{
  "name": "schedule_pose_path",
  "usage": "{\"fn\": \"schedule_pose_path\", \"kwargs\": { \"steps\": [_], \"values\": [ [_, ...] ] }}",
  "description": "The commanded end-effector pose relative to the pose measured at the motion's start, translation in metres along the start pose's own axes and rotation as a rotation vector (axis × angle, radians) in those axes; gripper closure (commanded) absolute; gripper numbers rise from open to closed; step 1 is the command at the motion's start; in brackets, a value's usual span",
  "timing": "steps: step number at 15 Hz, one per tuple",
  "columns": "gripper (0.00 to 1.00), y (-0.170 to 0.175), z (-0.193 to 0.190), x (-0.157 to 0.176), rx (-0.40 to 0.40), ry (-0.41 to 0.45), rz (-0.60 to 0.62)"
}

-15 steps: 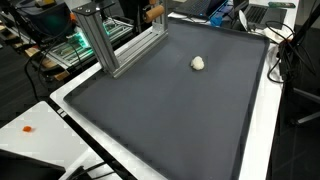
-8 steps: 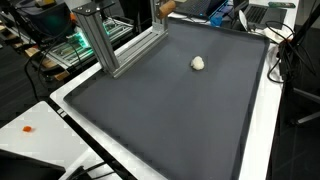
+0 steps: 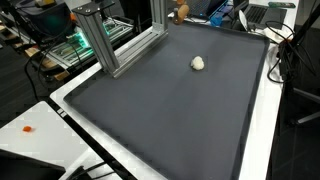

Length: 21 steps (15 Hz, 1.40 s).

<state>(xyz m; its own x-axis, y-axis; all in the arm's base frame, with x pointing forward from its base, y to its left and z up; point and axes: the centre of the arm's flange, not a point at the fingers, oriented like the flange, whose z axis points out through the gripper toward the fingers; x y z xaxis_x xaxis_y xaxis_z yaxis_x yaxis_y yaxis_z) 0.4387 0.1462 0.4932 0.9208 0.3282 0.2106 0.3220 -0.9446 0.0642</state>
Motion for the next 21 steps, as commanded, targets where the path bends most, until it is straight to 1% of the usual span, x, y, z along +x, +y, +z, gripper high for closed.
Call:
{"fn": "schedule_pose_path", "kwargs": {
  "steps": [1,5,6,7,10,15,16,17,19,21],
  "values": [
    [0.65,0.010,0.015,0.028,-0.030,0.032,-0.046],
    [0.65,0.018,0.035,0.042,-0.056,0.054,-0.057],
    [0.65,0.019,0.039,0.045,-0.058,0.044,-0.069],
    [0.40,0.013,0.035,0.034,-0.038,0.034,-0.047],
    [0.40,0.016,0.044,0.040,-0.040,0.025,-0.051],
    [0.40,0.016,0.043,0.042,-0.041,0.030,-0.052],
    [0.65,0.016,0.043,0.042,-0.041,0.030,-0.052],
    [0.65,0.017,0.049,0.048,-0.039,0.023,-0.017],
    [0.65,0.016,0.060,0.053,-0.053,0.032,0.004],
    [0.65,0.016,0.070,0.059,-0.042,0.035,0.024]
  ]
}}
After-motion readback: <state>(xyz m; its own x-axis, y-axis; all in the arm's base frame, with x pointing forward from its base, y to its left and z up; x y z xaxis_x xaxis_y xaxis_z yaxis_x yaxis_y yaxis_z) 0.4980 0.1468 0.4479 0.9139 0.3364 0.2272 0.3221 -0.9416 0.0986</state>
